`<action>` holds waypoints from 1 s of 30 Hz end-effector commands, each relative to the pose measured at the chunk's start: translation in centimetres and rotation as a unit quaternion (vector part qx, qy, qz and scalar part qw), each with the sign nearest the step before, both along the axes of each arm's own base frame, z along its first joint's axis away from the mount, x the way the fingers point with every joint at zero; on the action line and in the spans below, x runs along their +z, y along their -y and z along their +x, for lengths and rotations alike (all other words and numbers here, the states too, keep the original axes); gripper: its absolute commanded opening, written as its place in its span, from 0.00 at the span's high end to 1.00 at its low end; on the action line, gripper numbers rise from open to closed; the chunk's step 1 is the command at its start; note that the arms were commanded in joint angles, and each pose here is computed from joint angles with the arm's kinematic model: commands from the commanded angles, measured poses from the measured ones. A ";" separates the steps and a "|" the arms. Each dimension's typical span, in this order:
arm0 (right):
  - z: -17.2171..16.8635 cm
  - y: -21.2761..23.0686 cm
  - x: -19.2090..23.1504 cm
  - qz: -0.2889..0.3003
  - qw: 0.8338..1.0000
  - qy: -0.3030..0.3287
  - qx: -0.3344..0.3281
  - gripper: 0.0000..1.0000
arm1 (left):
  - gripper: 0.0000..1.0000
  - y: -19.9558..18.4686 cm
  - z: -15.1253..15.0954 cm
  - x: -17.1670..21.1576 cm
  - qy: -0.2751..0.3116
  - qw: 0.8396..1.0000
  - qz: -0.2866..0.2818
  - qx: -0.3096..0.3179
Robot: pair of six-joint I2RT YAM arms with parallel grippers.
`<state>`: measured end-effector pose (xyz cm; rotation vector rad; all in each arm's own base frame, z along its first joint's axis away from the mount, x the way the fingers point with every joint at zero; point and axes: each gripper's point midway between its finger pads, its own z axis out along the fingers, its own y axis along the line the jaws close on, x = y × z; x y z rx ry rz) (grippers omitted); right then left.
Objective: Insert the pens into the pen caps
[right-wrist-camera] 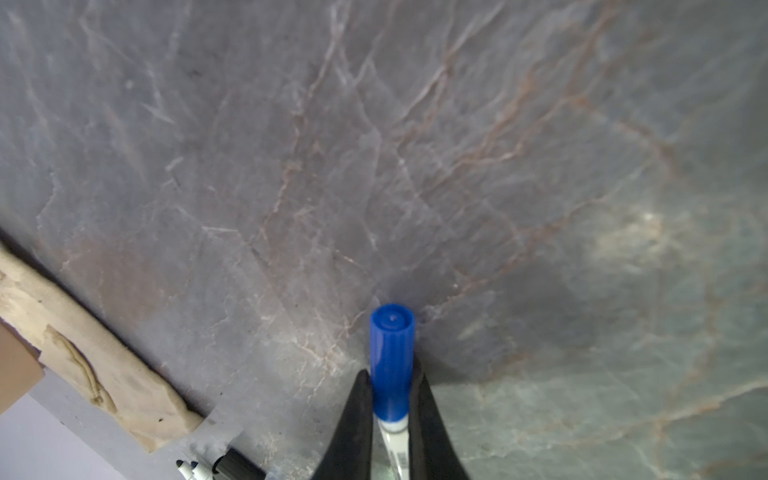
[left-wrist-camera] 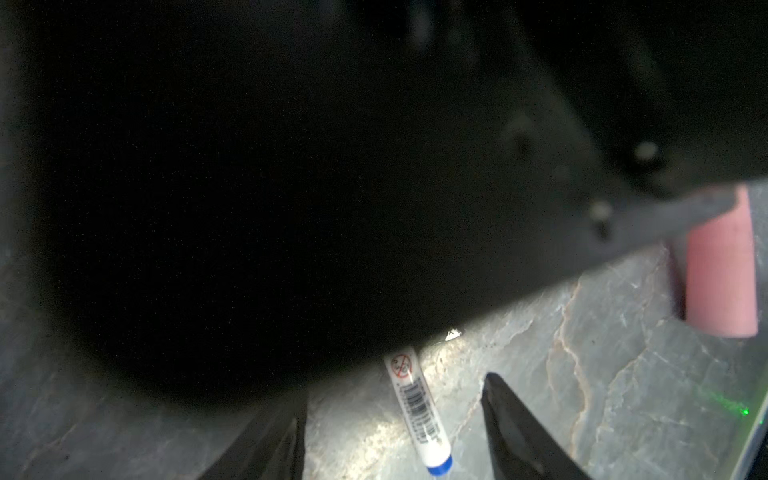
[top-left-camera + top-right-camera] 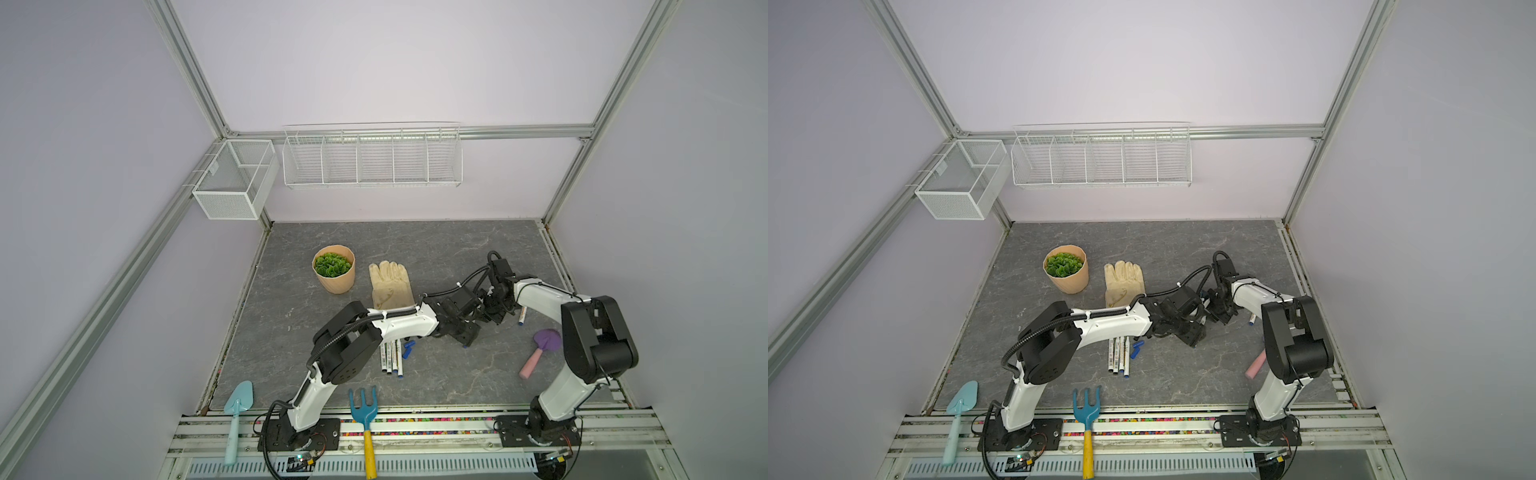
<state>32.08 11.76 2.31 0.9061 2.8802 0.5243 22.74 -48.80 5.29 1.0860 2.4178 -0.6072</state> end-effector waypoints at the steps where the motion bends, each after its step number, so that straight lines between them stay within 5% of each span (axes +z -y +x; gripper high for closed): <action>1: -0.3 -0.9 1.1 0.029 1.000 -0.003 -0.009 0.86 | 0.36 -0.9 -1.0 -2.6 -0.012 0.998 0.054 -0.011; 9: -0.1 -1.2 2.0 0.041 0.999 0.005 -0.009 0.86 | 0.50 -3.6 -1.0 -5.3 -0.018 0.992 0.126 0.012; 22: 1.0 -0.7 2.4 0.067 0.997 0.015 -0.026 0.86 | 0.46 -3.3 -3.0 -2.9 0.000 0.999 0.029 -0.014; 30: 1.2 -0.5 2.5 0.075 0.996 0.018 -0.032 0.86 | 0.42 -3.1 -2.9 -3.7 0.002 0.999 0.044 -0.011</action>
